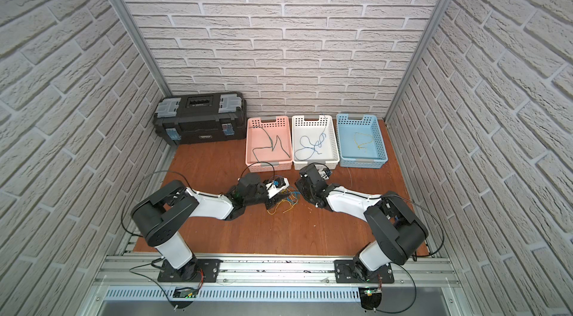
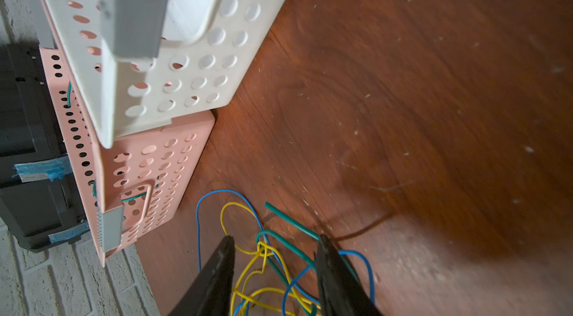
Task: Untangle and sort cables by color
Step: Untie the cable.
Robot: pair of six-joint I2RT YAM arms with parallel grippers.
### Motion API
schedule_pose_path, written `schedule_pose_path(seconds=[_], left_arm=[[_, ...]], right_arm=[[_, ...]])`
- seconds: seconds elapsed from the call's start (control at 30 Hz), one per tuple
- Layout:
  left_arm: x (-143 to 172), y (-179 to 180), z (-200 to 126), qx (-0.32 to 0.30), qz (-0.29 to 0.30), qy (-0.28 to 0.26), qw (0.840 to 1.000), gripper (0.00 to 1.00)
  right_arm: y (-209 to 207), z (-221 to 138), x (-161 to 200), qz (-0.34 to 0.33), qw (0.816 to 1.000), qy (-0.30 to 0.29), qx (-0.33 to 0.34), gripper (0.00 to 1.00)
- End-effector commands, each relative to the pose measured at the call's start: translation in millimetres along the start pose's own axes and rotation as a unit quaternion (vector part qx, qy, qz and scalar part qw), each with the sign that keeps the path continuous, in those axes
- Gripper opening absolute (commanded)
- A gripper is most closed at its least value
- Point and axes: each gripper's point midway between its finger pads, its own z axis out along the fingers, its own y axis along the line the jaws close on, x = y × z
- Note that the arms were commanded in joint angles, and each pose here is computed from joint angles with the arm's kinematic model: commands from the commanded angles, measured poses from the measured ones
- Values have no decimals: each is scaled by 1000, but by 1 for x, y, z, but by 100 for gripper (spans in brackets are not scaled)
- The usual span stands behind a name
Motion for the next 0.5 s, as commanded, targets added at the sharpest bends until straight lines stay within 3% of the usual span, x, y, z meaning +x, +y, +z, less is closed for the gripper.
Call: schedule_pose_path(seconds=[0.0, 0.23, 0.47], left_arm=[[3, -3, 8, 25, 21, 3, 999, 38], [5, 3, 8, 31, 10, -3, 999, 29], [3, -2, 7, 47, 5, -7, 999, 24]], right_arm=[[-8, -4, 1, 19, 1000, -14, 6, 49], [-20, -35, -20, 5, 997, -73, 28, 49], [-17, -18, 11, 32, 999, -18, 6, 50]])
